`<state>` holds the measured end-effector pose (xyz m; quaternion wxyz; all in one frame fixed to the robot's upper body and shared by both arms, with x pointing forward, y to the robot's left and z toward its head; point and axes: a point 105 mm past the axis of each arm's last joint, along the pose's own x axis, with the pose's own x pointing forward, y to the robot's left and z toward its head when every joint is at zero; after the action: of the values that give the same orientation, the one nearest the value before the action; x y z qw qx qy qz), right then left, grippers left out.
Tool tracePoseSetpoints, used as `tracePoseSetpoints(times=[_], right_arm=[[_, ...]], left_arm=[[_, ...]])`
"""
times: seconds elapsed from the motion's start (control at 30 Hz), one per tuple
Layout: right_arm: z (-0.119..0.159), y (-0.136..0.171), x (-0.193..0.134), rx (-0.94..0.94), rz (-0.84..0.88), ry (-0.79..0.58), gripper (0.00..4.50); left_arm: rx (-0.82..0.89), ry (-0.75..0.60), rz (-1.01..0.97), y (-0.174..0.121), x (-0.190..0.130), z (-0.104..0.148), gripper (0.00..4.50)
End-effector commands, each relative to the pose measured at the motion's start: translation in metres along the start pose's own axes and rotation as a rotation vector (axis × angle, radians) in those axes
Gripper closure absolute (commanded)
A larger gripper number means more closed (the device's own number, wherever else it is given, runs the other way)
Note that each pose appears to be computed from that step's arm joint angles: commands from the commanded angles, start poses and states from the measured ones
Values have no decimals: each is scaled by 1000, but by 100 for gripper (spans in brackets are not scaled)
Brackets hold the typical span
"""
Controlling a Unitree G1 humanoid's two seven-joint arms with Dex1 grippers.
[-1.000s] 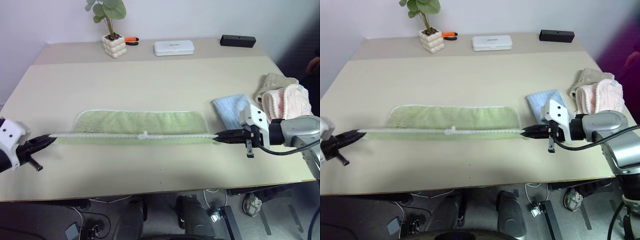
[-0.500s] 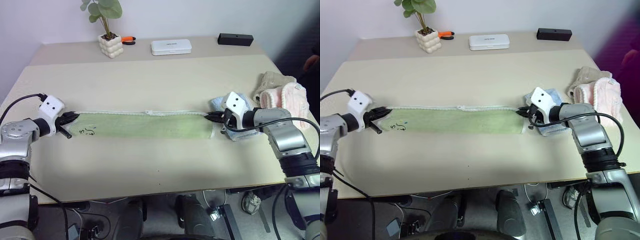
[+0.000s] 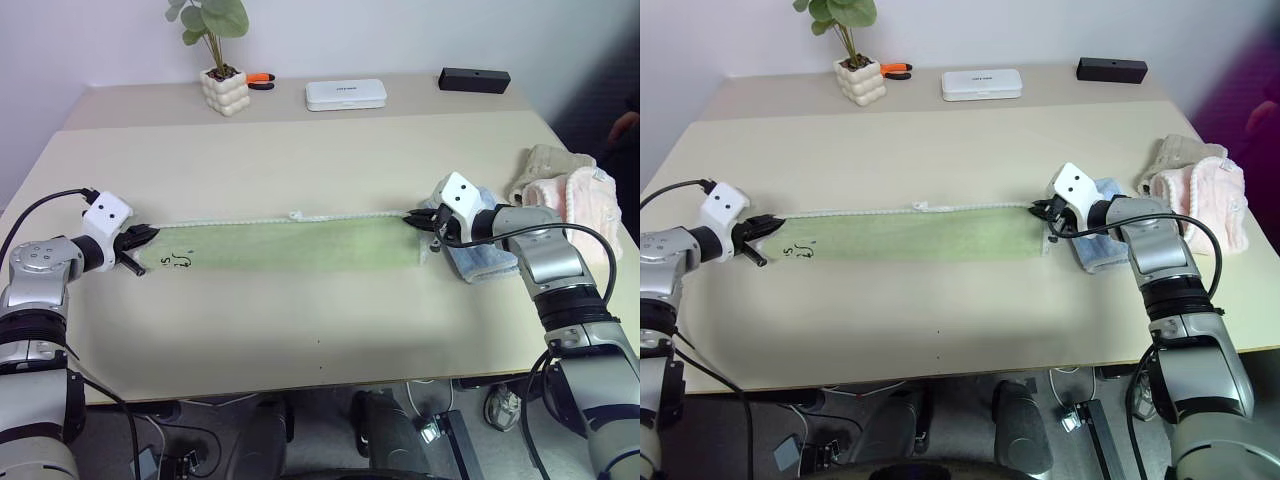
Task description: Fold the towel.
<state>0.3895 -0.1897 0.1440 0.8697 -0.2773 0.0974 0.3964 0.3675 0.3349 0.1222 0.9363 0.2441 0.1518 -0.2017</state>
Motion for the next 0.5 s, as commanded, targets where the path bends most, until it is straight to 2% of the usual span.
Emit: tracePoseSetpoints(times=[0.03, 0.07, 0.1, 0.23, 0.33, 0.4, 0.43, 0.5], right_arm=[[16, -12, -10, -57, -50, -34, 257], [17, -14, -15, -66, -61, -38, 210], [18, -17, -23, -78, -86, -40, 206], [27, -20, -51, -58, -149, -74, 206], [38, 1, -78, 85, -102, -152, 123], [42, 19, -85, 159, -51, -190, 26], [41, 29, -87, 214, -36, -207, 5], [36, 52, -89, 336, -2, -226, 5]], left_arm=[[-29, -50, 89, 17, -10, 8, 310], [-49, -77, 110, 20, -13, 11, 263], [-94, -113, 129, 24, -17, 14, 212], [-237, -222, 170, 31, -36, 18, 212], [-340, -338, 232, 35, -56, 22, 208], [-334, -377, 251, 31, -61, 29, 208], [-301, -386, 215, 19, -59, 37, 208], [-230, -406, 70, -21, -49, 56, 208]])
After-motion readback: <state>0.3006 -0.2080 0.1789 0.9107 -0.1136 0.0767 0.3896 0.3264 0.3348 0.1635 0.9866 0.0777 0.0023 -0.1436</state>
